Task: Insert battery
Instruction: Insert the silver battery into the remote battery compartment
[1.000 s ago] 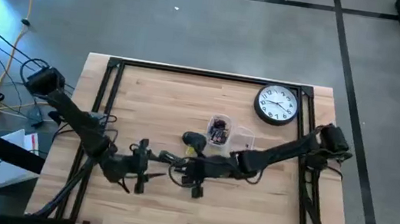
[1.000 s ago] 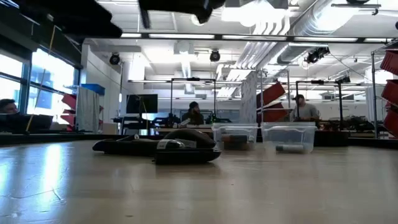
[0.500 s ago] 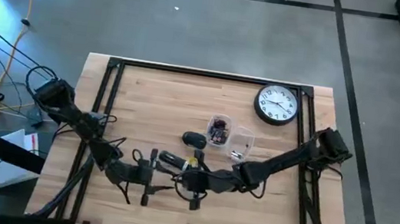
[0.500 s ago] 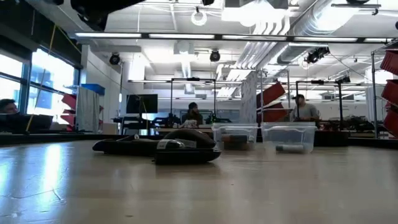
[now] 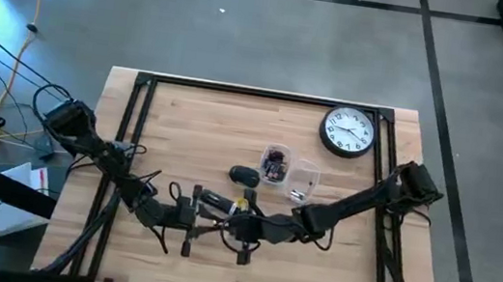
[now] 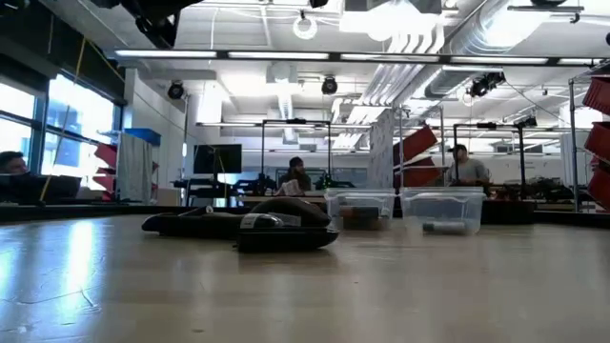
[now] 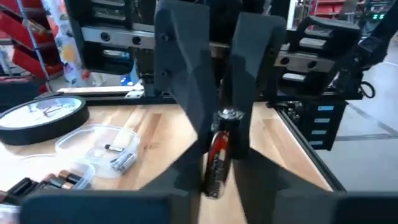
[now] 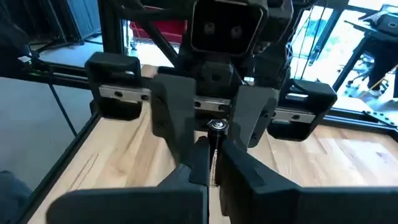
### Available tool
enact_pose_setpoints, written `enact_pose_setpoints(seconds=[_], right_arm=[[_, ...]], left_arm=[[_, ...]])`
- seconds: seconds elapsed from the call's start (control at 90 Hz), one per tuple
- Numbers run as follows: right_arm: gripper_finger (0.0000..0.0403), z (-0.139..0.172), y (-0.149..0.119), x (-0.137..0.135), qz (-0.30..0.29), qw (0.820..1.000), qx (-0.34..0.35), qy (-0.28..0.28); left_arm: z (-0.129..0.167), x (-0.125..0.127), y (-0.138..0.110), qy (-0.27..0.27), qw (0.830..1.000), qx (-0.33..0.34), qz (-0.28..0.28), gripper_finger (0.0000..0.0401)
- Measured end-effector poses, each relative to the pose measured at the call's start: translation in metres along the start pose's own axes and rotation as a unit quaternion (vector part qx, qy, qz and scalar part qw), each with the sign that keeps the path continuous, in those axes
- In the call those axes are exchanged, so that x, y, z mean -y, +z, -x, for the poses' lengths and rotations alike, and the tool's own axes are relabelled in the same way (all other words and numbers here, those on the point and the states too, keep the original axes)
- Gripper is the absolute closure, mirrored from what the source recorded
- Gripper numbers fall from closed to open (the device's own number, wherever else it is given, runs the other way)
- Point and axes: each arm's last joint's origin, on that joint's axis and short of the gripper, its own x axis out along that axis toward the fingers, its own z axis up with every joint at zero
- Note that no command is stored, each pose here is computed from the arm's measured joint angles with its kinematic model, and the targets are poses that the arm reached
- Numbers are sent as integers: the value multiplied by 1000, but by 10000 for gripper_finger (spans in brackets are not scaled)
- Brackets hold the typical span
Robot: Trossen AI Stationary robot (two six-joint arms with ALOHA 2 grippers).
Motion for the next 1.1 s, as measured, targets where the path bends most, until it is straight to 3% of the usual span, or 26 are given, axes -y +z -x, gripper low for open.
enact_pose_setpoints(seconds=[0.078, 0.278, 0.533, 0.711, 0.878, 1.1], right_arm=[[403, 0, 0, 0, 0, 1000, -1, -1], [402, 0, 0, 0, -3, 1000, -2, -4], [377, 2, 4, 6, -1, 998, -56, -8], [322, -4, 16, 17, 14, 994, -109, -18], [283, -19, 2, 24, -15, 988, -155, -7], [279, -28, -12, 23, -34, 984, -175, 6]], left_arm=[[1, 0, 1, 3, 1000, -2, 0, 388], [13, -5, 8, 18, 999, -37, -12, 384], [35, -30, 6, 55, 986, -159, 12, 392], [20, -44, -7, 72, 960, -270, 34, 392], [0, -31, -3, 34, 964, -265, -9, 392], [-14, -17, -7, 26, 960, -274, -46, 389]])
